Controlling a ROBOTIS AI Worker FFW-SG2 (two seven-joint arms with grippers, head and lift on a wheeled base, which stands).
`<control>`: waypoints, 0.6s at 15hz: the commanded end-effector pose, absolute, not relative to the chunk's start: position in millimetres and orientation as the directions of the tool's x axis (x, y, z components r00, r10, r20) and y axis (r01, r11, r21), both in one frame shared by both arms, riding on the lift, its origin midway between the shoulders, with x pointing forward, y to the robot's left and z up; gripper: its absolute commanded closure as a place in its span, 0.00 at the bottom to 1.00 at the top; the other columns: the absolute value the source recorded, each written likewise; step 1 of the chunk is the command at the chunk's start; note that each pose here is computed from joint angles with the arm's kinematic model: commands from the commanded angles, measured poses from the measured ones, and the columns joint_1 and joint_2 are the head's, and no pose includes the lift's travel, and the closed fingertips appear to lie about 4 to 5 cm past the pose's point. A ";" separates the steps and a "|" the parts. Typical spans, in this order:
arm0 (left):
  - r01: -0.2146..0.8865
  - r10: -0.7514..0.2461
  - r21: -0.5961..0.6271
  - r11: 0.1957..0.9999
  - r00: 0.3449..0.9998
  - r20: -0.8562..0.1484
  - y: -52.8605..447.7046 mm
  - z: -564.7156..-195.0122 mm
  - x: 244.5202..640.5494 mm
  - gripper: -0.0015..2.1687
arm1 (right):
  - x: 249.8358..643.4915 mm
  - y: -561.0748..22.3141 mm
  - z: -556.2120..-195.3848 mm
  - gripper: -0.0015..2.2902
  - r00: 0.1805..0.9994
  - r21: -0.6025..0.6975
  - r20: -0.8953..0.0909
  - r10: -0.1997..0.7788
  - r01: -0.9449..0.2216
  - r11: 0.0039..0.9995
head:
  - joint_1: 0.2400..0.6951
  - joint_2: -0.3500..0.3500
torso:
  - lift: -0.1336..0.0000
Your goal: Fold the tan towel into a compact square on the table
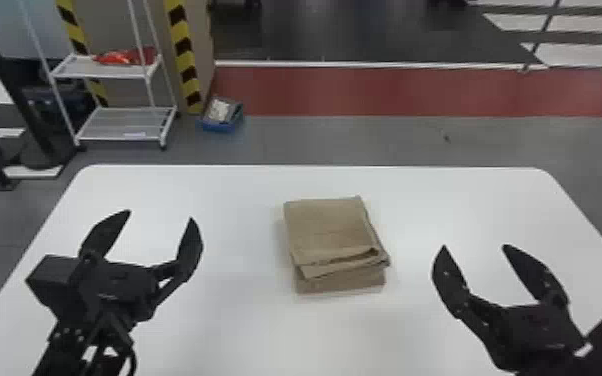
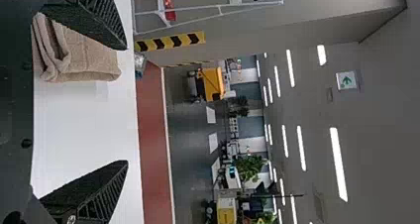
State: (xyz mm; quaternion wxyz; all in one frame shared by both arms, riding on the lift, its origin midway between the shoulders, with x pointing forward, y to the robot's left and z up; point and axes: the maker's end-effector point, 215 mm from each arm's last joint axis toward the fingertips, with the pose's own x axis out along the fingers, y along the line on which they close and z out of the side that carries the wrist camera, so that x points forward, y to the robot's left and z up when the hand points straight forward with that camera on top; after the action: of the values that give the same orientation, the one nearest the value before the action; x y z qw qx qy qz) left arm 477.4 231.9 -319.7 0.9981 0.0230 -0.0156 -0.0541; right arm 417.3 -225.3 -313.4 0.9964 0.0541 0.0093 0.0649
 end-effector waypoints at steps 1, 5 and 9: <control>0.103 -0.104 0.048 0.994 0.994 0.024 235.2 -320.2 474.2 0.01 | 418.6 -222.2 -311.6 0.03 0.991 0.113 -0.007 0.130 -0.128 0.985 | 1.00 0.51 | 0.19; 0.102 -0.103 0.045 0.994 0.994 0.030 234.9 -316.9 474.3 0.01 | 418.3 -222.2 -309.6 0.03 0.992 0.114 -0.001 0.128 -0.127 0.985 | 1.00 0.52 | 0.19; 0.101 -0.102 0.034 0.994 0.994 0.035 235.3 -314.2 474.5 0.01 | 416.7 -222.4 -305.9 0.03 0.992 0.115 0.009 0.127 -0.127 0.985 | 1.00 0.52 | 0.19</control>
State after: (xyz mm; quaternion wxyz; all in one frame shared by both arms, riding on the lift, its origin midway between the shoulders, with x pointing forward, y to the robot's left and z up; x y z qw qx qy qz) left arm 474.4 235.2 -314.9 0.9984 0.0174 -0.0177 -0.0511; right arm 417.2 -222.5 -307.3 0.9964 0.0544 0.0006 0.0651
